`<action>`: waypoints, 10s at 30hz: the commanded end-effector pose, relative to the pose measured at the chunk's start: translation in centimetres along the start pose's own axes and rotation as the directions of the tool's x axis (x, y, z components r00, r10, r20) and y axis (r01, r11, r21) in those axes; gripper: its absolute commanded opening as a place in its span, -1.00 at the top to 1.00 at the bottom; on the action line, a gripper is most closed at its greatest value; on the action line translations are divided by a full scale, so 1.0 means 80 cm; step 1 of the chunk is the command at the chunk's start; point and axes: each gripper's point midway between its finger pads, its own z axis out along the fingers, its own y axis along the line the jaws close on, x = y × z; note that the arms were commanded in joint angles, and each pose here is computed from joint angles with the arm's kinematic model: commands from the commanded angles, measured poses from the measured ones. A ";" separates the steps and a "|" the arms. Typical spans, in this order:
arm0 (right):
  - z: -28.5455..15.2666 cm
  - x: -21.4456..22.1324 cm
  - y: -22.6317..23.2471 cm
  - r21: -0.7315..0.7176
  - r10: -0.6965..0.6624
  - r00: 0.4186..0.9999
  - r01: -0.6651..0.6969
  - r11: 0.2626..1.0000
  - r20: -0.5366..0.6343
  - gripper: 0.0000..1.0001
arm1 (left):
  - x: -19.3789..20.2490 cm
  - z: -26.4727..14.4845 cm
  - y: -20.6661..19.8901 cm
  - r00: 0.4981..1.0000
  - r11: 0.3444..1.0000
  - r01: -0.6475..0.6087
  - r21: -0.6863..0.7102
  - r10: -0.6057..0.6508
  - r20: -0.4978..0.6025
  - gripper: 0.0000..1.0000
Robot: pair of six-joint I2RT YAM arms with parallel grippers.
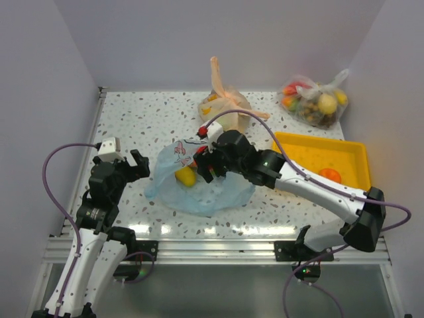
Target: Untie the knot of the plastic bag and take out the fruit
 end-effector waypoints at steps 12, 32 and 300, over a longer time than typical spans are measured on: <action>-0.129 -0.018 -0.291 0.523 0.367 0.870 -0.492 0.696 0.330 -0.14 | -0.008 0.000 -0.003 1.000 1.000 -0.007 0.019 0.006 0.027 -1.00; -0.180 0.254 -0.508 0.700 0.690 0.464 -0.709 -0.087 0.556 -0.57 | -0.004 0.002 -0.008 1.000 0.999 -0.014 0.042 0.014 0.016 -1.00; -0.047 -0.018 -0.061 0.135 0.282 0.943 -0.307 0.942 0.176 1.00 | 0.079 0.046 -0.081 0.940 0.963 -0.200 0.179 0.240 -0.243 1.00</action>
